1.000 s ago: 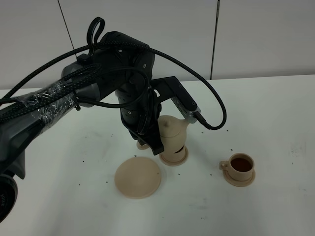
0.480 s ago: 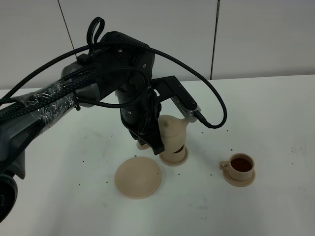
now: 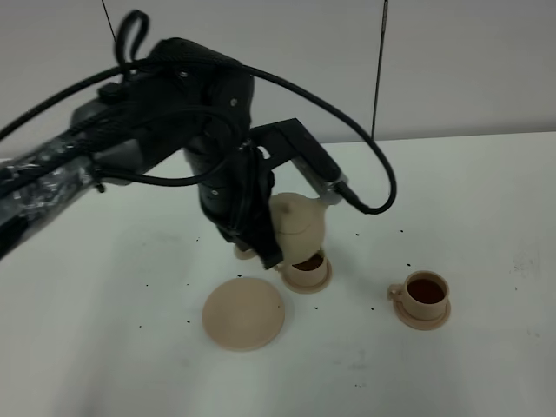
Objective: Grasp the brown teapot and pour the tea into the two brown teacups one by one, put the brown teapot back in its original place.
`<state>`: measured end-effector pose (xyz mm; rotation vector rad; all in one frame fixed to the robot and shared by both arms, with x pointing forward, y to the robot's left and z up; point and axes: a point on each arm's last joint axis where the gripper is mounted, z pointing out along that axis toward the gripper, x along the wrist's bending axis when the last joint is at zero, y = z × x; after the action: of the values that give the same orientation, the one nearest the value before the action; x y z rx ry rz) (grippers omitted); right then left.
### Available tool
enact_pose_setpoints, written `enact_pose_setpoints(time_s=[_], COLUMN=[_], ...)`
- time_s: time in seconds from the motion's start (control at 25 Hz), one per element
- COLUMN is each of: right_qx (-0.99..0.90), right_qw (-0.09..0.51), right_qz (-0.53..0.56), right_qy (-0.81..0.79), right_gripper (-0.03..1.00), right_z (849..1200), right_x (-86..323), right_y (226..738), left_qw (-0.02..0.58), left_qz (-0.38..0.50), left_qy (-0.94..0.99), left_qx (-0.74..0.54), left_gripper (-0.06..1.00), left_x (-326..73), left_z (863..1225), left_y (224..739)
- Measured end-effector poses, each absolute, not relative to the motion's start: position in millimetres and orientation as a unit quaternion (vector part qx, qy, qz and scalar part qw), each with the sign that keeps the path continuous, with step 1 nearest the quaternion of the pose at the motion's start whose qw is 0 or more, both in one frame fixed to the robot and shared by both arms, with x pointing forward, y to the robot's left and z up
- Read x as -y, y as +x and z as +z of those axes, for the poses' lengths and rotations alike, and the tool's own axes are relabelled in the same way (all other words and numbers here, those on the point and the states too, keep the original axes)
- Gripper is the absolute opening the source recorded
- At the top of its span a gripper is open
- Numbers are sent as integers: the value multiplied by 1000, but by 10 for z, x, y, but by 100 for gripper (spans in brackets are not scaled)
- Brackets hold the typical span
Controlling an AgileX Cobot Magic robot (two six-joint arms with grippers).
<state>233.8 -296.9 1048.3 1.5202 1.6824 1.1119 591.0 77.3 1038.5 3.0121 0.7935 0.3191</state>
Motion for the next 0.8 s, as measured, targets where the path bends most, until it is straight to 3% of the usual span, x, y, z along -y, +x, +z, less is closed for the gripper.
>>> enact_pose_setpoints(time_s=[0.28, 0.56, 0.8], right_qx=[-635, -635, -635], right_qw=[303, 303, 303], right_qz=[420, 420, 420], right_qy=[574, 574, 574], right_gripper=[24, 24, 24], right_z=[10483, 10483, 10483], right_x=[2969, 2969, 2969], right_y=[2338, 2338, 2338], left_qw=[-53, -28, -18], left_qz=[70, 70, 77], left_qy=[956, 958, 956], left_qx=[-282, -278, -283], left_gripper=[17, 17, 17], left_x=[-1200, -1289, -1309], left_z=[10189, 9761, 9689], left_y=[5640, 5523, 5526])
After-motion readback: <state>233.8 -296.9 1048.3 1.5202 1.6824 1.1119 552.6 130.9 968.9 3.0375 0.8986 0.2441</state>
